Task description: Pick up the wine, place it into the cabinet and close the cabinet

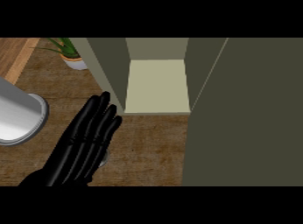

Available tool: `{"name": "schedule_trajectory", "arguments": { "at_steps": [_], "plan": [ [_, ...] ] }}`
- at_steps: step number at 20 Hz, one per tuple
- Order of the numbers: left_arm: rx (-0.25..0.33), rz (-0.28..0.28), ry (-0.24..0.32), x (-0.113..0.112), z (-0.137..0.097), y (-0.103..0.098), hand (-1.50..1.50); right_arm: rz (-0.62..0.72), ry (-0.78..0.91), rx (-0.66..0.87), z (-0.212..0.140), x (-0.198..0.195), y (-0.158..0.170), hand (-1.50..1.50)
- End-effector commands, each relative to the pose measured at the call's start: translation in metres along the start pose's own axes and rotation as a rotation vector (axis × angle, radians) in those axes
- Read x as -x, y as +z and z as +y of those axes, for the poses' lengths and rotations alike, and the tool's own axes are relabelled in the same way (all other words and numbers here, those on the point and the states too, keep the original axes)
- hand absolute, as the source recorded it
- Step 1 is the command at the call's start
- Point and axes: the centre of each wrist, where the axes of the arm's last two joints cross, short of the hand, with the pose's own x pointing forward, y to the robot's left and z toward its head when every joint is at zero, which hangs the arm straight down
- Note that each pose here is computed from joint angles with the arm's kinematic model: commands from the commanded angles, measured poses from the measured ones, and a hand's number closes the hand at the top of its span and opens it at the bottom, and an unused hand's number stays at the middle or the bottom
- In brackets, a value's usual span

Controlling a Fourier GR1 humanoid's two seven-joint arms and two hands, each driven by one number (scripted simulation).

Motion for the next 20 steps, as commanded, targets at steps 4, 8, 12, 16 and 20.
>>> {"name": "schedule_trajectory", "arguments": {
  "at_steps": [4,8,12,16,20],
  "plan": [
    [-0.095,-0.067,-0.034,-0.021,0.027,0.019,-1.50,-0.081,-0.008,-0.032,0.005,-0.047,0.025,-1.50],
    [-0.140,-0.090,-0.091,-0.017,0.051,0.016,-1.50,-0.070,-0.040,-0.015,0.008,-0.044,0.030,-1.50],
    [-0.142,-0.047,-0.086,-0.021,0.056,0.020,-1.50,-0.078,-0.021,-0.045,0.004,-0.049,0.032,-1.50],
    [-0.167,-0.045,-0.095,-0.015,0.075,0.009,-1.50,-0.084,-0.020,-0.026,-0.001,-0.048,0.018,-1.50],
    [-0.211,-0.036,-0.106,-0.006,0.096,0.023,-1.50,-0.098,-0.022,-0.012,0.005,-0.056,0.025,-1.50]
  ]
}}
